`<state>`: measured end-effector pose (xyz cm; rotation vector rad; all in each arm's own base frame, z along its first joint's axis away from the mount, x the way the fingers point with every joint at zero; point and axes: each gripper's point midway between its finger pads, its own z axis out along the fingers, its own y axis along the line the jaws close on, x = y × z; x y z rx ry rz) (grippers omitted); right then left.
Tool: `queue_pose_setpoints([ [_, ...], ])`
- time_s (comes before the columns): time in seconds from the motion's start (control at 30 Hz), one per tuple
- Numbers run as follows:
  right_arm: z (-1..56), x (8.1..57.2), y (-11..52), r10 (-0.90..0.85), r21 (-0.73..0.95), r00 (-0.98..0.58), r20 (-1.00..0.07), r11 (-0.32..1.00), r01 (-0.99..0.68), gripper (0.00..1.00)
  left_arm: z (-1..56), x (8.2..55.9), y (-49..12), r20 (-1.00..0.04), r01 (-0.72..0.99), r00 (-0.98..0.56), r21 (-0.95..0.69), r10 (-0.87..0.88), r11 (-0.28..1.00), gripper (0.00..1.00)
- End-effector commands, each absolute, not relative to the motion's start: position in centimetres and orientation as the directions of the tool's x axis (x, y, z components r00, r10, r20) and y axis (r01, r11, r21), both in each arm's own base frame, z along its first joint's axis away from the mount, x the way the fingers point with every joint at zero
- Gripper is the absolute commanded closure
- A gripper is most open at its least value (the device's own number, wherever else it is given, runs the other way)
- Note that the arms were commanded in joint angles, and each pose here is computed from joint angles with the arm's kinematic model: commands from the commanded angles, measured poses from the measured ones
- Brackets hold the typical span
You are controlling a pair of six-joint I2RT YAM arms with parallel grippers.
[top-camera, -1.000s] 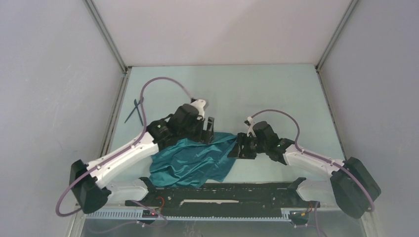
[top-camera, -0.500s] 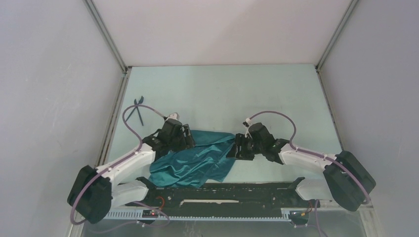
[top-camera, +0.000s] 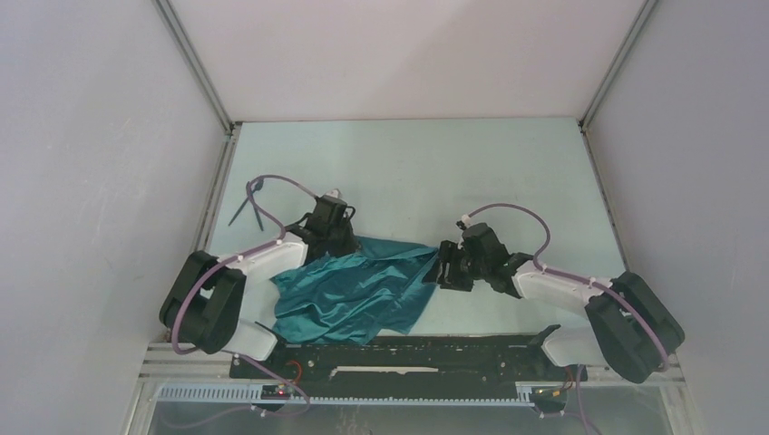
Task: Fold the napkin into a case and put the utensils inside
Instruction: Pick up the crumpled napkin from the corner of the board.
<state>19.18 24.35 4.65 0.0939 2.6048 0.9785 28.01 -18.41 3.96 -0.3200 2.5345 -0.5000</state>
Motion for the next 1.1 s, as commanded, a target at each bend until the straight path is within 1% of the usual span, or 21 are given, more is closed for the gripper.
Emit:
queue_pose_setpoints([
  [0.0, 4.5, 21.1, 24.0, 0.216, 0.659, -0.915, -0.339, 0.75, -0.067, 0.32, 8.6, 31.3, -19.7, -0.543, -0.044, -0.772, -0.472, -0.331, 0.88, 0.99],
  [0.13, 4.9, 22.0, 24.4, 0.188, 0.685, -0.91, -0.37, 0.716, -0.131, 0.23, 14.2, 33.2, -18.2, -0.664, -0.02, -0.659, -0.455, -0.354, 0.89, 1.0],
  [0.23, 5.0, 22.6, 25.3, 0.154, 0.701, -0.914, -0.375, 0.692, -0.171, 0.23, 19.1, 34.2, -16.5, -0.726, -0.021, -0.562, -0.465, -0.395, 0.885, 1.0],
  [0.3, 5.1, 22.8, 26.1, 0.129, 0.717, -0.916, -0.379, 0.667, -0.203, 0.23, 22.5, 34.6, -15.9, -0.763, 0.01, -0.506, -0.471, -0.402, 0.882, 1.0],
  [0.37, 5.0, 23.0, 26.9, 0.108, 0.728, -0.918, -0.382, 0.647, -0.226, 0.23, 25.7, 34.8, -15.3, -0.795, 0.036, -0.457, -0.464, -0.399, 0.885, 1.0],
  [0.47, 5.3, 23.4, 28.2, 0.075, 0.741, -0.912, -0.404, 0.611, -0.278, 0.19, 29.8, 35.2, -15.1, -0.837, 0.083, -0.401, -0.437, -0.371, 0.896, 1.0],
  [0.57, 5.8, 23.7, 29.7, 0.041, 0.767, -0.905, -0.423, 0.549, -0.334, 0.19, 33.2, 35.3, -15.6, -0.867, 0.154, -0.371, -0.41, -0.332, 0.899, 1.0],
  [0.67, 7.2, 23.9, 31.4, 0.026, 0.815, -0.901, -0.434, 0.439, -0.379, 0.19, 36.8, 35.2, -15.4, -0.9, 0.201, -0.316, -0.374, -0.302, 0.905, 1.0],
  [0.73, 6.8, 24.2, 31.8, 0.03, 0.827, -0.914, -0.404, 0.439, -0.351, 0.19, 39.0, 35.1, -15.0, -0.915, 0.21, -0.281, -0.352, -0.288, 0.912, 1.0],
  [0.8, 5.8, 24.7, 31.6, 0.051, 0.826, -0.933, -0.357, 0.484, -0.289, 0.2, 40.8, 35.0, -14.8, -0.925, 0.221, -0.257, -0.339, -0.281, 0.915, 1.0],
  [0.87, 5.1, 24.9, 31.4, 0.091, 0.836, -0.953, -0.288, 0.51, -0.204, 0.21, 42.0, 34.9, -14.9, -0.928, 0.231, -0.242, -0.337, -0.282, 0.913, 1.0],
  [0.9, 4.8, 25.0, 31.2, 0.124, 0.844, -0.964, -0.237, 0.518, -0.141, 0.22, 42.4, 34.9, -14.9, -0.929, 0.236, -0.237, -0.338, -0.284, 0.911, 1.0],
  [0.93, 4.7, 25.1, 31.1, 0.152, 0.854, -0.971, -0.186, 0.514, -0.084, 0.22, 42.6, 34.8, -14.9, -0.929, 0.238, -0.235, -0.341, -0.287, 0.909, 1.0],
  [1.07, 5.6, 25.0, 32.7, 0.246, 0.903, -0.968, -0.041, 0.424, 0.069, 0.23, 42.4, 34.5, -15.2, -0.922, 0.248, -0.247, -0.357, -0.298, 0.9, 1.0],
])
